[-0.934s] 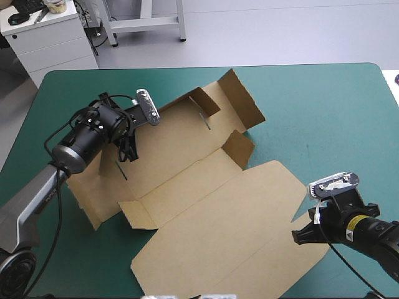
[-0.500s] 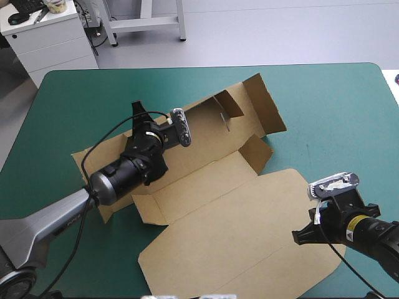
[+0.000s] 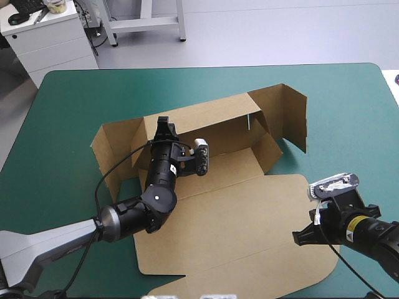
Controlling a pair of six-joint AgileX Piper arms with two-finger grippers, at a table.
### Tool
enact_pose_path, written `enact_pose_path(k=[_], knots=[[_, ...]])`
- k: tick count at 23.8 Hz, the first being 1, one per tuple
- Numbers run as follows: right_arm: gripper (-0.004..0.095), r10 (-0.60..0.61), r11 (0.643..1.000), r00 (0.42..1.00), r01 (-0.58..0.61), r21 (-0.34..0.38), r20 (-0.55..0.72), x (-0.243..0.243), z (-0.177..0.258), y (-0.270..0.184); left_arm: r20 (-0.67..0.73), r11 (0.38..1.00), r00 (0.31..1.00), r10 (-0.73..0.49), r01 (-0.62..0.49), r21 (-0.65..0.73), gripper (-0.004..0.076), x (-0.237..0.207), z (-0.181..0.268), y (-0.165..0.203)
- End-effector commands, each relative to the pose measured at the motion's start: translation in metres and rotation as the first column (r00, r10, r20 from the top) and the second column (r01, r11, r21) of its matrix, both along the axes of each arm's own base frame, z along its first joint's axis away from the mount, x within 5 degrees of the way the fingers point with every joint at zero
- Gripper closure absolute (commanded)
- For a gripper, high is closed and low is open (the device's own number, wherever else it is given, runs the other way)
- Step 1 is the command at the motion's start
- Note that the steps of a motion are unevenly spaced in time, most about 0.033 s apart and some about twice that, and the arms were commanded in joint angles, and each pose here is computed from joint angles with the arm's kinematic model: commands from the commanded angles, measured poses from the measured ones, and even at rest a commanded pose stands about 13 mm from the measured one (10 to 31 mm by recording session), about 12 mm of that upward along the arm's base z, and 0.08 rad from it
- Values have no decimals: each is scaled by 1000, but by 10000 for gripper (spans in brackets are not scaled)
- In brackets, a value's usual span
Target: Fold the box
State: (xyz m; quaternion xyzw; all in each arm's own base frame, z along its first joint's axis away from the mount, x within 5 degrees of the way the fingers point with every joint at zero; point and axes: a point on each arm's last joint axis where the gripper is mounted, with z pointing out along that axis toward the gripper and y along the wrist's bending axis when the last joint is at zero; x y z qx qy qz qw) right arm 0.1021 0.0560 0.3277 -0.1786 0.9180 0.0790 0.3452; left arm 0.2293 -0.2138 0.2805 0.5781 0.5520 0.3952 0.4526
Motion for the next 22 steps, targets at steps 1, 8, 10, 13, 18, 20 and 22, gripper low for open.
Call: enact_pose_path(k=[1, 8, 10, 13, 18, 20, 22], knots=[[909, -5, 1000, 998, 3, 22, 64, 3, 11, 0, 101, 997, 992, -79, 80, -3, 734, -14, 8, 3], [909, -29, 999, 998, 27, 44, 63, 3, 11, 0, 21, 963, 963, -268, 268, -13, 734, -38, 5, 9], [909, -29, 999, 997, 26, 46, 66, 4, 11, 0, 30, 959, 958, -284, 284, 1, 734, -41, 9, 12], [909, -34, 998, 997, 30, 53, 67, 4, 12, 0, 20, 947, 947, -319, 319, 25, 734, -43, 9, 17], [909, -46, 997, 997, 42, 64, 62, 4, 12, 0, -2, 948, 950, -312, 311, 64, 734, -32, 7, 28], [909, -48, 997, 997, 44, 65, 61, 4, 12, 0, -10, 946, 947, -320, 320, 59, 734, -31, 6, 29], [909, -48, 997, 997, 44, 65, 61, 4, 12, 0, -14, 941, 943, -333, 333, 57, 734, -32, 6, 28]])
